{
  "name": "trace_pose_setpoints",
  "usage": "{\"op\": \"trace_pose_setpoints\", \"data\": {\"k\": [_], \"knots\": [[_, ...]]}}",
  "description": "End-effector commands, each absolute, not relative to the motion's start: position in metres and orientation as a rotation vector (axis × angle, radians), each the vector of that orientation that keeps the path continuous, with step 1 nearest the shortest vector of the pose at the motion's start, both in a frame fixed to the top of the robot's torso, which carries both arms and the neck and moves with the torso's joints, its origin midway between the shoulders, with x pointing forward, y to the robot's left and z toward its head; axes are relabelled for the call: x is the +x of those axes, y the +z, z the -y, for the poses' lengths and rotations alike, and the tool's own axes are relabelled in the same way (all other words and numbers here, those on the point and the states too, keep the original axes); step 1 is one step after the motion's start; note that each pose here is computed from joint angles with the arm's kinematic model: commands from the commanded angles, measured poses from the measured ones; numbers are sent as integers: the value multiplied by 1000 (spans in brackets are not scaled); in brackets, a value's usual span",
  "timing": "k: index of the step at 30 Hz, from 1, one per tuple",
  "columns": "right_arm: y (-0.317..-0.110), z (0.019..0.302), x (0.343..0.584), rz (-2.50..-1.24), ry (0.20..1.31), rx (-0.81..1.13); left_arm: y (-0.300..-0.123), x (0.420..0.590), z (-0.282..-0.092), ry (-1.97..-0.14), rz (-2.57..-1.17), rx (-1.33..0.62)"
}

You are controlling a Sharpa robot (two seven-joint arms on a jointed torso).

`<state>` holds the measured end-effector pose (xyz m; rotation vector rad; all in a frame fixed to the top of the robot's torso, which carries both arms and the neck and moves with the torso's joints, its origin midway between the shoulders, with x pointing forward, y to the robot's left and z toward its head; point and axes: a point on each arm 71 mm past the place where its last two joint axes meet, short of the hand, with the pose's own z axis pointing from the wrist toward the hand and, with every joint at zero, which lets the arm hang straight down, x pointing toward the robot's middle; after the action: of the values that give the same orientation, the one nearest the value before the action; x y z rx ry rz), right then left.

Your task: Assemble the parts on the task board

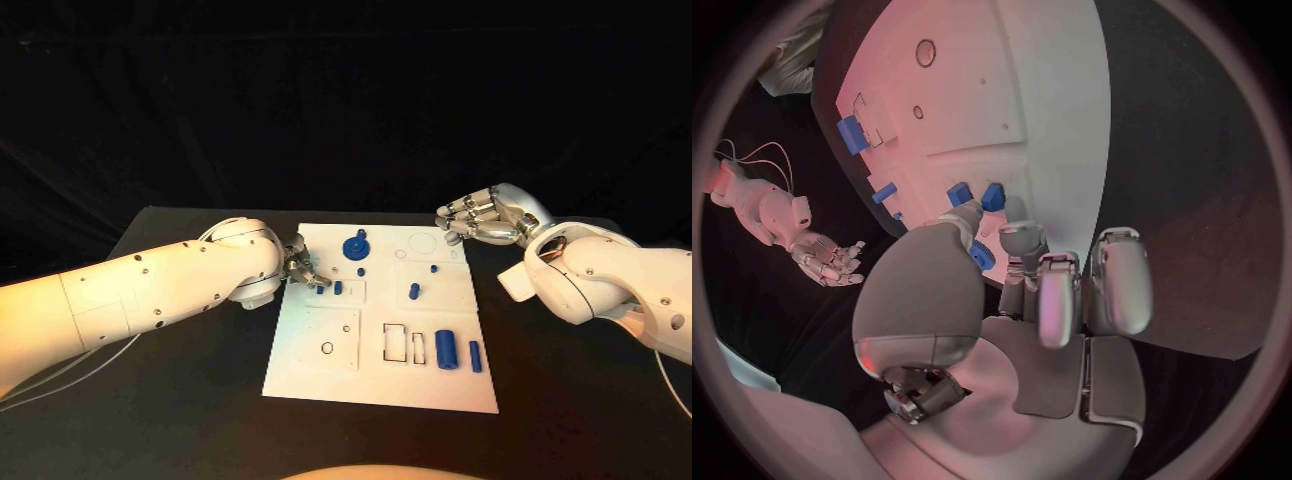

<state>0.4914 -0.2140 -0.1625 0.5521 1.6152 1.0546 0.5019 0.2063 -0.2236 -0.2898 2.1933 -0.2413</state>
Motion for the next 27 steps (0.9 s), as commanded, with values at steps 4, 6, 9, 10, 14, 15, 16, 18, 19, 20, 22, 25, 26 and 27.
{"op": "trace_pose_setpoints", "data": {"k": [4, 6, 9, 10, 14, 15, 16, 18, 19, 20, 22, 25, 26, 27], "knots": [[-162, 213, 491, -1617, 1064, 540, -218, 502, -208, -304, -2136, -392], [-162, 213, 491, -1617, 1064, 541, -217, 503, -208, -310, -2128, -400], [-162, 214, 491, -1617, 1063, 541, -213, 503, -209, -324, -2109, -413], [-162, 214, 491, -1617, 1062, 541, -212, 503, -209, -334, -2101, -420], [-162, 214, 491, -1616, 1061, 542, -207, 505, -207, -411, -2065, -466], [-162, 214, 492, -1616, 1061, 542, -206, 505, -206, -444, -2054, -484], [-162, 214, 492, -1616, 1061, 542, -204, 505, -205, -479, -2043, -502], [-162, 214, 492, -1616, 1061, 542, -202, 506, -203, -545, -2016, -526], [-163, 214, 492, -1616, 1061, 542, -200, 507, -201, -581, -1995, -526], [-163, 214, 492, -1616, 1061, 542, -198, 507, -199, -614, -1969, -512], [-163, 214, 492, -1616, 1061, 542, -194, 509, -193, -664, -1908, -452], [-163, 214, 491, -1617, 1062, 541, -190, 509, -183, -715, -1827, -334], [-163, 214, 491, -1617, 1063, 541, -189, 509, -180, -724, -1807, -298], [-163, 213, 491, -1618, 1063, 541, -189, 509, -177, -732, -1784, -253]]}}
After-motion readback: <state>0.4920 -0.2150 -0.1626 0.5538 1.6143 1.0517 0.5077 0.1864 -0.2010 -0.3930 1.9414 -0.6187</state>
